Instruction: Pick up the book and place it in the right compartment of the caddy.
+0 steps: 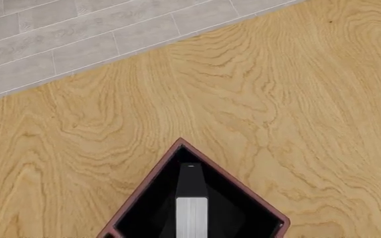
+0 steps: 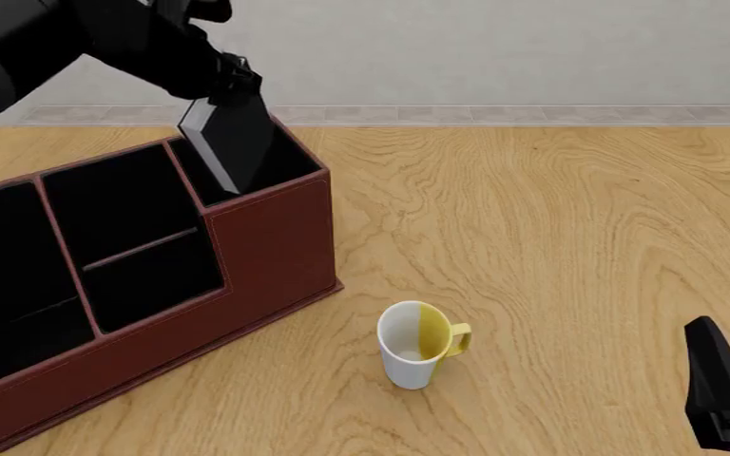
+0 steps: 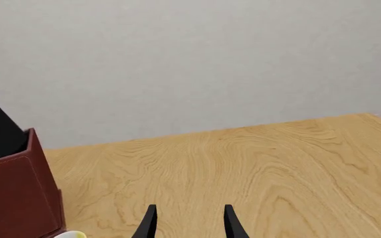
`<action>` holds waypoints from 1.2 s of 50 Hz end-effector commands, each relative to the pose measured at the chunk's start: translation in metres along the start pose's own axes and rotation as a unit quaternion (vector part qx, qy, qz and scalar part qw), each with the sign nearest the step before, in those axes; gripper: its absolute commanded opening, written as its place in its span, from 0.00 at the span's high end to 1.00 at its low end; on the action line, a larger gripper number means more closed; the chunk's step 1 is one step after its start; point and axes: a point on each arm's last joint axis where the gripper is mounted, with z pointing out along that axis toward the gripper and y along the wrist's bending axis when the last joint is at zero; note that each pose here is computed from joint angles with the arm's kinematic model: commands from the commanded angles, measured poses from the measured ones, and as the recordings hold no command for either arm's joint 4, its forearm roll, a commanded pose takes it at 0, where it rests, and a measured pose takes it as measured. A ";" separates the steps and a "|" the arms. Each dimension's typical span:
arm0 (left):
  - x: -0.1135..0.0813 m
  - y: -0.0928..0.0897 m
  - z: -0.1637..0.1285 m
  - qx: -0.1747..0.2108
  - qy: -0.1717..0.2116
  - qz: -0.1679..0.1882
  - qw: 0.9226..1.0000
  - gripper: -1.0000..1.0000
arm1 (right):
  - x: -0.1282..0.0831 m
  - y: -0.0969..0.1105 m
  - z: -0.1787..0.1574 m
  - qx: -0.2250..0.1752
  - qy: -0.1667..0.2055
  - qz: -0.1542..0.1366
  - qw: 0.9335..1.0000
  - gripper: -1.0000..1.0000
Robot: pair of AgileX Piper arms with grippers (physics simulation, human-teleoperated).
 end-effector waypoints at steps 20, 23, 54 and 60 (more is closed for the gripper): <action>0.011 0.003 0.017 -0.003 0.004 0.010 1.000 1.00 | 0.000 0.000 0.000 0.002 -0.001 -0.001 1.000 0.00; 0.014 0.003 0.020 -0.004 0.006 0.009 1.000 1.00 | 0.000 0.000 0.000 0.001 0.000 -0.001 1.000 0.00; 0.028 0.006 0.045 -0.005 0.024 0.015 1.000 1.00 | 0.000 -0.001 0.000 0.005 0.000 -0.001 1.000 0.00; 0.033 0.005 0.050 -0.004 0.030 0.016 0.999 1.00 | 0.000 -0.001 0.000 0.005 0.000 -0.001 1.000 0.00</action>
